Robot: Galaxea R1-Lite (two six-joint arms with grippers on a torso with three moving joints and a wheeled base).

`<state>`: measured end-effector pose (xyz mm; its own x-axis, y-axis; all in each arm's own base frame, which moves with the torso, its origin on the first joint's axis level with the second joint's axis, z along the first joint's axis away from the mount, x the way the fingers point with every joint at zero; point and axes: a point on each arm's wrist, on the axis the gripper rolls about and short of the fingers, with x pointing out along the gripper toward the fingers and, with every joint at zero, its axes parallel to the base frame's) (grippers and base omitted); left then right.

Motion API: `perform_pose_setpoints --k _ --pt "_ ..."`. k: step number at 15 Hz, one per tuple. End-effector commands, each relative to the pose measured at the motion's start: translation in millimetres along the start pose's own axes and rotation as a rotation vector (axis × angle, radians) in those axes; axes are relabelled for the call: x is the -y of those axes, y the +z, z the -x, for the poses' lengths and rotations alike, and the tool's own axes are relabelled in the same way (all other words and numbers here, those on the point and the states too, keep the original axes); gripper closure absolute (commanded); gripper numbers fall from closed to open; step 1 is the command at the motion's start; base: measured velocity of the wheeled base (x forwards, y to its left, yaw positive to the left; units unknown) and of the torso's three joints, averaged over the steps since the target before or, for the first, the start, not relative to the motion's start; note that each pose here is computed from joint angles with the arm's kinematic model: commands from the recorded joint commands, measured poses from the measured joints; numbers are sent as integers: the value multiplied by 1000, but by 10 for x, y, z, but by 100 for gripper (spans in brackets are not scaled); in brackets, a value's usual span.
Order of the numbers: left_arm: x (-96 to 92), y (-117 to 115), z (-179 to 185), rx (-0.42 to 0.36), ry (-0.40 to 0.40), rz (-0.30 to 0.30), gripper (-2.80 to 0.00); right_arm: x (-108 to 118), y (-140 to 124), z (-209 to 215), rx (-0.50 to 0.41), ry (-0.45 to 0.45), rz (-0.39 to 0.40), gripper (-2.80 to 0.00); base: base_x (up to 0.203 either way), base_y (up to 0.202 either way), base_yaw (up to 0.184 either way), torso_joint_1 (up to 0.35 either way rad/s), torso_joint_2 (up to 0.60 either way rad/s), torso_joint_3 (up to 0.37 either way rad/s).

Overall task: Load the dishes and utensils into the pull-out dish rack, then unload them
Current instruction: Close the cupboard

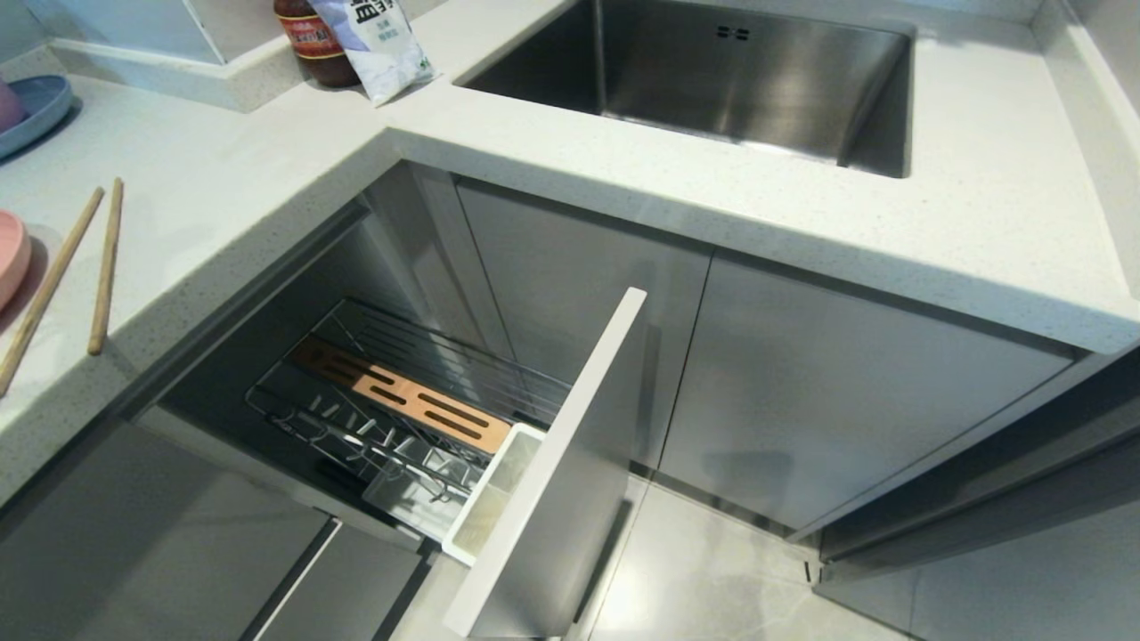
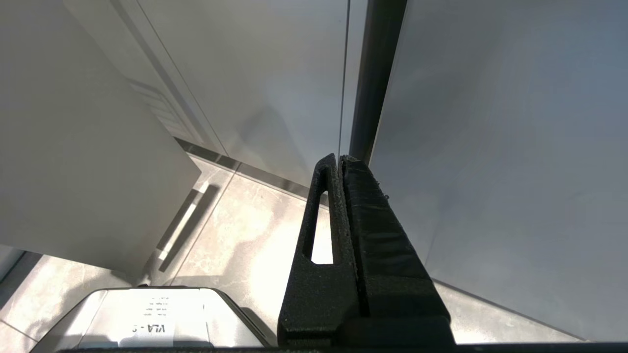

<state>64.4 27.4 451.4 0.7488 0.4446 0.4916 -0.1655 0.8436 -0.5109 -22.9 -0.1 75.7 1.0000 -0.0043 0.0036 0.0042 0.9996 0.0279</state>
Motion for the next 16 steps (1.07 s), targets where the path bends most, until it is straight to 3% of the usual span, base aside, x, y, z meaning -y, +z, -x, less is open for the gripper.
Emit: perform_pose_setpoints --k 1,4,7,11,16 --pt "176 -115 -239 -96 -31 121 0 0 -4 1 1 0 -1 0 0 0 0 0 0 0" --pt "455 -436 -241 -331 -104 277 0 0 -4 1 1 0 -1 0 0 0 0 0 0 0" --pt "752 -875 -153 -574 -189 305 0 0 -4 1 1 0 0 0 0 0 0 0 0 0" --pt "1058 -1318 123 -848 -282 255 0 0 -4 1 1 0 0 0 0 0 0 0 0 0" --pt "1286 -1831 493 -1132 -332 71 0 0 -4 1 1 0 -1 0 0 0 0 0 0 0"
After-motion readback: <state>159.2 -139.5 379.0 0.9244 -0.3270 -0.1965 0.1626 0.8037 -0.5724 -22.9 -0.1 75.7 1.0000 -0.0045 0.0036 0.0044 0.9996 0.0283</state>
